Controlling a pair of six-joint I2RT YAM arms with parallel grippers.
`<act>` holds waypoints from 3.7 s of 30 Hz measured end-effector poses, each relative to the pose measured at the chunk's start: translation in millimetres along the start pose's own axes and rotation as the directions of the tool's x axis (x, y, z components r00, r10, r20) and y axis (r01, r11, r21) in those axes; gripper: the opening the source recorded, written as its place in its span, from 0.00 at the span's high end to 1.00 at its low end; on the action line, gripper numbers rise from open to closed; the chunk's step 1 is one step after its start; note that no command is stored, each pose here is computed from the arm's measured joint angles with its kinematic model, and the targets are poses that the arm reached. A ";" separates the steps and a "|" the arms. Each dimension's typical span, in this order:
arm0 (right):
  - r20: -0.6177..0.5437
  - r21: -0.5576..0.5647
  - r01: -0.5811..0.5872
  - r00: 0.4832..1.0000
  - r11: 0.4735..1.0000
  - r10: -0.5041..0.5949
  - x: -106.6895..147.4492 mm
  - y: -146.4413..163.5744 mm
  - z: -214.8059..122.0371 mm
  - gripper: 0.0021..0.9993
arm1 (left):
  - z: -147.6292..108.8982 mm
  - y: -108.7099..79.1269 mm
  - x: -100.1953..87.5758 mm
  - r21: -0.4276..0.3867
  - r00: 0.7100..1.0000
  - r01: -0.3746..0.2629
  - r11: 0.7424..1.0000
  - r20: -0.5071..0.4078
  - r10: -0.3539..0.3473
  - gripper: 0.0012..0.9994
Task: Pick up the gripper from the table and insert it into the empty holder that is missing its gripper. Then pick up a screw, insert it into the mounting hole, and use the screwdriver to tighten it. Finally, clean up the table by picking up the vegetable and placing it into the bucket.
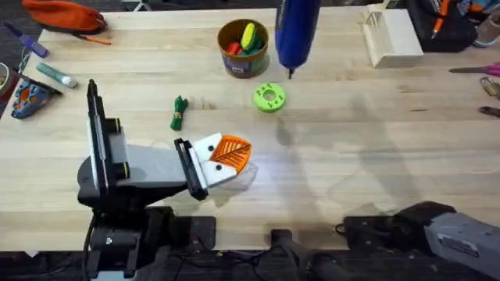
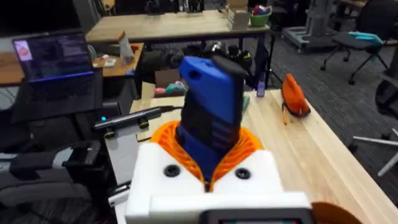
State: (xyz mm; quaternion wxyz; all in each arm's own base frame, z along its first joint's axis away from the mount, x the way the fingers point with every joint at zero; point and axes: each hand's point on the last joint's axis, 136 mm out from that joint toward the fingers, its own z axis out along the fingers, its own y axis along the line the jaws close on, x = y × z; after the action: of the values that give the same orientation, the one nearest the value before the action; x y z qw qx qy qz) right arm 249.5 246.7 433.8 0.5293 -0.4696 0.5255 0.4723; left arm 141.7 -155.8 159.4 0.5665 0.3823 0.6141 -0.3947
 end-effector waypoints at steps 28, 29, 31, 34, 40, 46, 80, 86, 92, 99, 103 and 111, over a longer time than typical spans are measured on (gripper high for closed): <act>0.177 -0.135 -0.014 0.984 0.991 0.037 52.1 36.8 21.5 0.98 | 0.0 0.0 0.0 0.000 1.000 0.000 1.000 0.000 0.000 0.99; 0.178 -0.145 0.000 0.984 0.989 0.026 52.2 40.4 23.8 0.98 | 0.0 0.1 0.0 0.000 1.000 0.000 1.000 0.000 0.000 0.99; 0.182 -0.161 0.025 0.983 0.987 0.005 52.2 46.6 27.4 0.98 | 0.0 0.1 0.0 0.000 1.000 0.000 1.000 0.000 0.000 0.99; 0.187 -0.177 0.053 0.982 0.983 -0.020 52.2 53.3 31.2 0.98 | 0.0 0.1 0.0 0.000 1.000 0.000 1.000 0.000 0.000 0.99; 0.208 -0.204 0.113 0.976 0.972 -0.070 52.4 63.0 38.8 0.98 | 0.0 0.1 0.0 0.000 1.000 0.000 1.000 0.000 0.000 0.99; 0.222 -0.229 0.140 0.971 0.963 -0.088 56.7 67.4 47.5 0.98 | 0.0 0.1 0.0 0.000 1.000 0.000 1.000 0.000 0.000 0.99; 0.203 -0.411 0.209 0.970 0.888 -0.135 71.1 95.4 62.6 0.98 | 0.0 0.0 0.0 0.000 1.000 0.001 1.000 0.000 -0.001 0.99; 0.201 -0.436 0.213 0.970 0.875 -0.136 72.7 100.8 61.9 0.98 | 0.0 0.1 0.0 0.000 1.000 0.001 1.000 0.000 -0.001 0.99; 0.200 -0.439 0.214 0.970 0.873 -0.137 72.9 101.3 61.7 0.98 | 0.0 0.1 0.0 -0.001 1.000 0.000 1.000 0.000 0.000 0.99; 0.207 -0.454 0.220 0.969 0.863 -0.138 72.8 108.4 64.3 0.98 | 0.0 0.1 0.0 -0.001 1.000 0.000 1.000 0.000 0.000 0.99; 0.216 -0.460 0.234 0.965 0.856 -0.147 72.5 112.5 66.0 0.98 | 0.0 0.2 0.0 -0.001 1.000 0.000 1.000 0.000 0.000 0.99; 0.222 -0.417 0.224 0.965 0.881 -0.140 69.6 106.6 71.5 0.98 | 0.0 0.2 0.0 -0.001 1.000 0.000 1.000 0.000 0.000 0.99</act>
State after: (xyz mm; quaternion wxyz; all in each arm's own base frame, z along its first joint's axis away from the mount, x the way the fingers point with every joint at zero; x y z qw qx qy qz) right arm 151.8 330.3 364.6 0.4986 -0.5780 0.3076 0.5681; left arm 141.9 -155.7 159.4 0.5666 0.3819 0.6144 -0.3945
